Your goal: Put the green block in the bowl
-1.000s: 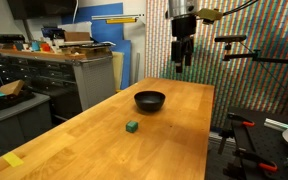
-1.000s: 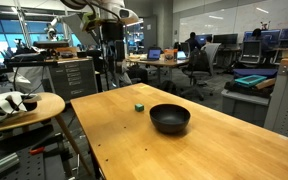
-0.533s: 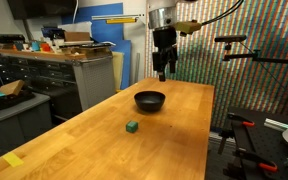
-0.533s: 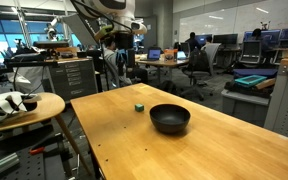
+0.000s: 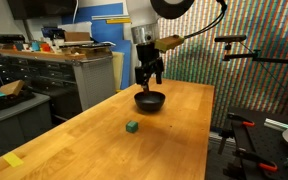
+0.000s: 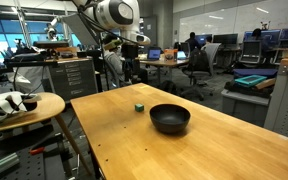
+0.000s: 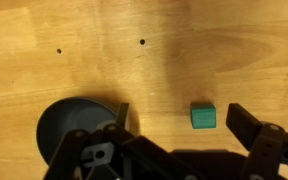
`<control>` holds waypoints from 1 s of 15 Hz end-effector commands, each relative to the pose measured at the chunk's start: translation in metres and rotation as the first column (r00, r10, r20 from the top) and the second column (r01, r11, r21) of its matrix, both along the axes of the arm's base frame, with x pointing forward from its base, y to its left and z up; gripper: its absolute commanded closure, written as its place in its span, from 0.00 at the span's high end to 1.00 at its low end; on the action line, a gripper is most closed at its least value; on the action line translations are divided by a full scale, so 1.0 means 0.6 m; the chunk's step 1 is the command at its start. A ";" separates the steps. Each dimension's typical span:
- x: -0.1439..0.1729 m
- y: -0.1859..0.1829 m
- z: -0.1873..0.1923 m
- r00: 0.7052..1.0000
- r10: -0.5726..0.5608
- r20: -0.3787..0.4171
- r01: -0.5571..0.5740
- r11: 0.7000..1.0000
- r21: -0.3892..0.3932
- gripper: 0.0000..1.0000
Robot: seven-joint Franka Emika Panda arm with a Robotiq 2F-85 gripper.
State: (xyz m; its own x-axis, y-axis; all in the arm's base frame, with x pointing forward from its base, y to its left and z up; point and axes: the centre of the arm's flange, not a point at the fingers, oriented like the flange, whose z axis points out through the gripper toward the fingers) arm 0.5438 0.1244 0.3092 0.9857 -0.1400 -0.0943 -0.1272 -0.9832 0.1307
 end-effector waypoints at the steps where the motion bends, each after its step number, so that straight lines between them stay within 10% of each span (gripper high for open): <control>1: 0.055 0.016 -0.023 0.999 -0.033 0.026 0.034 0.999 -0.029 1.00; 15: 0.128 0.043 -0.131 0.997 -0.076 0.025 0.075 0.996 0.044 1.00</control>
State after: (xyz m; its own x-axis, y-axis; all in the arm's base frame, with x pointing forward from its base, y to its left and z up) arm 0.6049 0.1395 0.2337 0.9742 -0.2082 -0.0870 -0.1975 -0.9733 0.1173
